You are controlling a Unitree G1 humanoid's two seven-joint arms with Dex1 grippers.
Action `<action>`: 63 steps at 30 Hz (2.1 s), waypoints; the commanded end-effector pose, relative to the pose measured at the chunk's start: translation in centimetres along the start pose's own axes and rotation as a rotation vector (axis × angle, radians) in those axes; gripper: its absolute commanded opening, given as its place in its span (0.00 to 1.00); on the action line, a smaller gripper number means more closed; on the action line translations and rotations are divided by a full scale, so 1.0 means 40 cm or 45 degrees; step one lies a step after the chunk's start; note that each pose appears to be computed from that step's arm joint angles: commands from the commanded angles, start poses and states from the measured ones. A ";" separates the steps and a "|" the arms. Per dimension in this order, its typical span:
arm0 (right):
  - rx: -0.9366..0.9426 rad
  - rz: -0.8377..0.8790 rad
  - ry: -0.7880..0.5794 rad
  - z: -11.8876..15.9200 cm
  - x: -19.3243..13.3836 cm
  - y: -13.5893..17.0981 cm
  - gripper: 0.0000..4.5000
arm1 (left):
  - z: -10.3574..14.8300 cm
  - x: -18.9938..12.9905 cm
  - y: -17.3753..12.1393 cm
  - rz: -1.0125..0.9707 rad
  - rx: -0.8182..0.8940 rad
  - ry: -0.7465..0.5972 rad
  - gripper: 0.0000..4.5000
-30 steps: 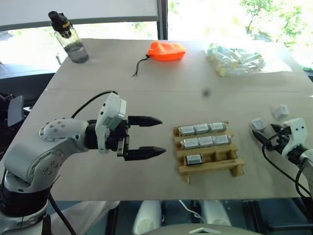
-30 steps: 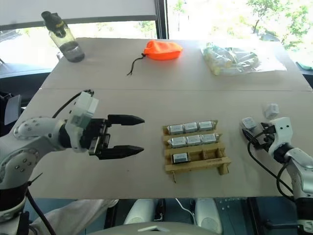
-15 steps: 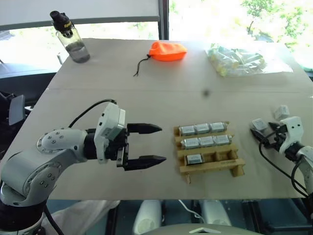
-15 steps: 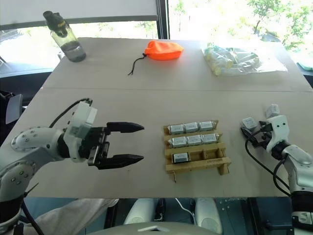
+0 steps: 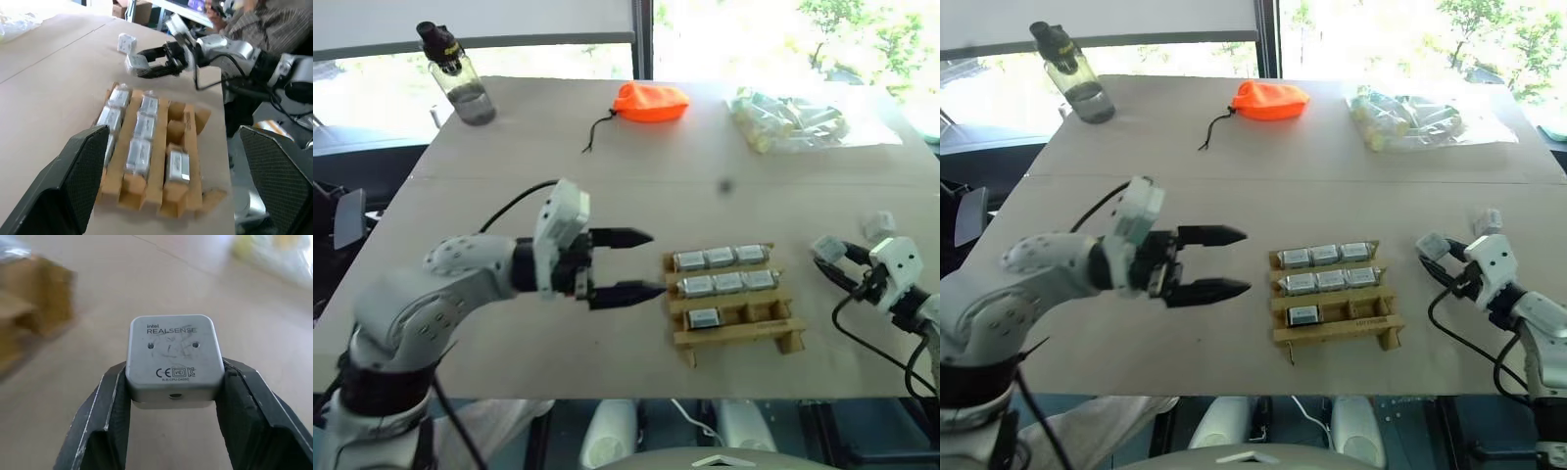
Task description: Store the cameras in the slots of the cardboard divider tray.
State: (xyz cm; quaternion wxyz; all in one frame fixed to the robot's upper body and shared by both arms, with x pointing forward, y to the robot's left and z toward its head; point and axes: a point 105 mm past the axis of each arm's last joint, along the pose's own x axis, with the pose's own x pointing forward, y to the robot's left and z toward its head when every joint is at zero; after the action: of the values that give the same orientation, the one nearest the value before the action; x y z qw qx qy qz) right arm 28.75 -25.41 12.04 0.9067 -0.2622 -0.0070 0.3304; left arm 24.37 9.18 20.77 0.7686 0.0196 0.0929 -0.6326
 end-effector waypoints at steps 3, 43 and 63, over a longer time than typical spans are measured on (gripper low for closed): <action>-0.640 0.334 -0.158 0.124 0.031 0.053 0.42 | 0.011 0.055 0.025 -0.111 -0.151 -0.008 0.98; -1.469 0.656 -0.666 0.326 0.119 0.180 0.42 | -0.014 0.195 0.049 -0.368 -0.068 0.294 0.79; -1.241 0.630 -0.565 0.319 0.096 0.156 0.98 | -0.012 0.208 0.030 -0.405 -0.035 0.290 0.14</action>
State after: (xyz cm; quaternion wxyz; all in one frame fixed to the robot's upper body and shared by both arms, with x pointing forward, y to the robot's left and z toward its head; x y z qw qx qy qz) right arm 25.83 -12.57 17.79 0.5326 -0.5783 -0.2750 0.5535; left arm 27.72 1.52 18.03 0.6557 0.0602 0.2076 -0.7234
